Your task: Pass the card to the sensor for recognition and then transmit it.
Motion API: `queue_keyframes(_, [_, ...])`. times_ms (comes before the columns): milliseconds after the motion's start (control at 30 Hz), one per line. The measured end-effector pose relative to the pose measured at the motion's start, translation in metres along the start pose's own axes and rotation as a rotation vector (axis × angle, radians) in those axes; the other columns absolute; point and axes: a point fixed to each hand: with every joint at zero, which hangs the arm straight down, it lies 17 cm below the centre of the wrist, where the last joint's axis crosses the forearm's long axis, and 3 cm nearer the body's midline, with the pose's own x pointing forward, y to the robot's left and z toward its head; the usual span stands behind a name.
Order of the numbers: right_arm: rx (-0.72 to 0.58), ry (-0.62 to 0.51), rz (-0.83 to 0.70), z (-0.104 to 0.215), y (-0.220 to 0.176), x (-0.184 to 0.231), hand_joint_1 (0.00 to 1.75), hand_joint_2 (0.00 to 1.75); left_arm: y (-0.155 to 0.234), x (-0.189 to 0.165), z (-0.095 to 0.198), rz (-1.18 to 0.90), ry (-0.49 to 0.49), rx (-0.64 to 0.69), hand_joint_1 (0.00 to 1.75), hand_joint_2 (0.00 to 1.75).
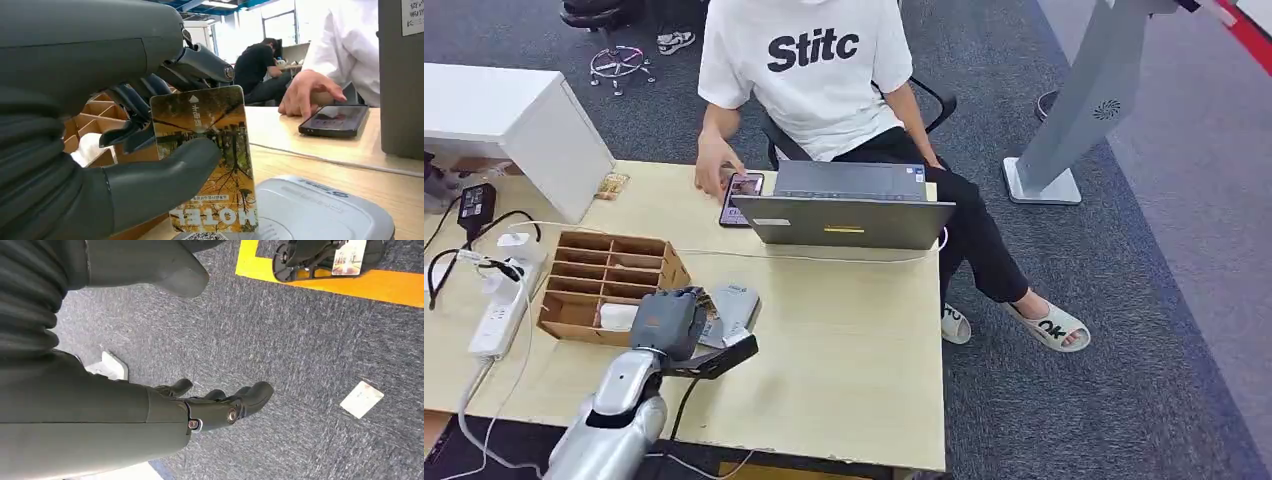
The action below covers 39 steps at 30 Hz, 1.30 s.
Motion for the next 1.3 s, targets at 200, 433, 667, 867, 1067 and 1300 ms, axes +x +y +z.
queue_keyframes(200, [0.0, -0.002, 0.0, 0.0, 0.0, 0.002, 0.0, 1.75, 0.0, -0.002, -0.002, -0.002, 0.003, -0.003, 1.75, 1.75])
queue_keyframes(433, [0.0, -0.004, -0.001, 0.0, 0.0, 0.003, 0.0, 1.75, 0.0, -0.002, -0.002, -0.002, 0.003, -0.005, 1.75, 1.75])
queue_keyframes(667, [0.0, -0.004, -0.001, 0.0, 0.0, 0.003, 0.0, 1.75, -0.001, -0.003, -0.002, -0.003, 0.004, -0.007, 1.75, 1.75])
queue_keyframes(867, [0.0, -0.004, 0.0, 0.0, 0.0, 0.003, 0.0, 1.75, -0.001, -0.003, -0.002, -0.003, 0.004, -0.007, 1.75, 1.75])
queue_keyframes(1067, [0.015, -0.011, 0.002, 0.001, 0.003, 0.004, 0.0, 1.75, 0.004, -0.004, -0.005, 0.007, 0.005, 0.003, 1.75, 1.75])
queue_keyframes(1300, [0.012, -0.012, 0.01, 0.001, 0.003, 0.004, 0.0, 1.75, 0.038, -0.012, -0.014, 0.059, 0.002, 0.068, 1.75, 1.75])
